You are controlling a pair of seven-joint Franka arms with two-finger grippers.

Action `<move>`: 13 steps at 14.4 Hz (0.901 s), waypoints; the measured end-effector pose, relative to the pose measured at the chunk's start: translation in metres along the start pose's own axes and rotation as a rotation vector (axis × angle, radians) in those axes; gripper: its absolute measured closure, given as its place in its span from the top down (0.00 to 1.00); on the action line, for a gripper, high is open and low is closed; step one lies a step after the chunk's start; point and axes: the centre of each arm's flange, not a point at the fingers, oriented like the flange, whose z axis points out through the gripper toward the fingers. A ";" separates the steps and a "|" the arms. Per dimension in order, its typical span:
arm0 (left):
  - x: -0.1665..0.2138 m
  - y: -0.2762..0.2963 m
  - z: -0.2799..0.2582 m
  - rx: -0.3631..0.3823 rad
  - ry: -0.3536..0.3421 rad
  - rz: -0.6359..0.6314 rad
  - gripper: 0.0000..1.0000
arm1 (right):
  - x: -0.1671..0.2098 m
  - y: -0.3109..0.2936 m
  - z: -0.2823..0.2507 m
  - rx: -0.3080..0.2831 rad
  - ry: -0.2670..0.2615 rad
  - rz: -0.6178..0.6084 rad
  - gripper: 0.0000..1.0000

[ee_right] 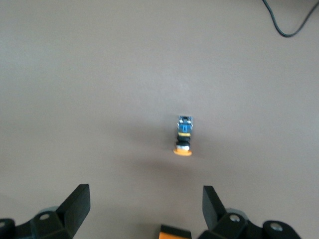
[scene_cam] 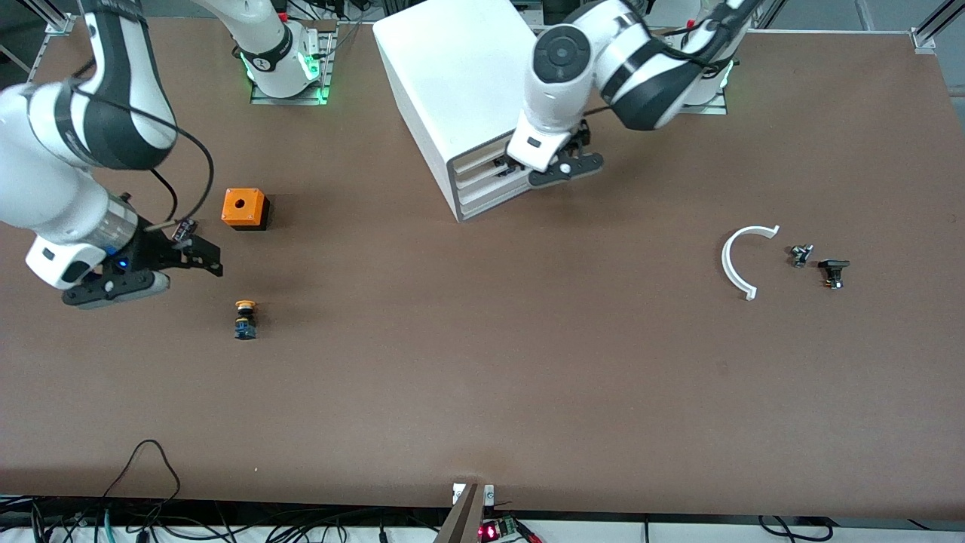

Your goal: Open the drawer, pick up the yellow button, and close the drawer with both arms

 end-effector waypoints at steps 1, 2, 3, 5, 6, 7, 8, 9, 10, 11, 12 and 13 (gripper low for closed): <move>0.020 -0.017 -0.020 0.000 -0.006 0.026 1.00 | -0.007 0.001 -0.013 -0.010 -0.012 0.009 1.00; 0.037 -0.033 -0.037 -0.006 -0.008 0.036 1.00 | -0.013 -0.002 -0.026 -0.020 -0.023 0.013 1.00; 0.051 -0.047 -0.051 -0.015 -0.006 0.038 1.00 | -0.019 -0.006 -0.039 -0.031 -0.032 0.021 1.00; 0.070 -0.066 -0.073 -0.024 0.014 0.053 1.00 | -0.032 -0.015 -0.061 -0.037 -0.049 0.052 1.00; 0.079 -0.076 -0.087 -0.014 0.052 0.075 1.00 | -0.039 -0.017 -0.073 -0.037 -0.054 0.069 1.00; 0.087 -0.086 -0.104 -0.005 0.088 0.108 1.00 | -0.046 -0.019 -0.084 -0.037 -0.059 0.081 1.00; 0.095 -0.099 -0.121 0.000 0.107 0.142 1.00 | -0.053 -0.022 -0.094 -0.039 -0.062 0.090 1.00; 0.104 -0.115 -0.136 -0.005 0.118 0.171 1.00 | -0.058 -0.024 -0.102 -0.041 -0.063 0.098 1.00; 0.114 -0.132 -0.147 -0.011 0.127 0.204 1.00 | -0.063 -0.026 -0.110 -0.043 -0.061 0.103 1.00; 0.125 -0.150 -0.155 -0.015 0.136 0.242 1.00 | -0.066 -0.027 -0.116 -0.044 -0.058 0.106 1.00; 0.136 -0.169 -0.160 -0.019 0.142 0.279 1.00 | -0.069 -0.027 -0.119 -0.045 -0.059 0.107 1.00; 0.146 -0.189 -0.164 -0.035 0.139 0.307 1.00 | -0.071 -0.028 -0.121 -0.044 -0.064 0.108 1.00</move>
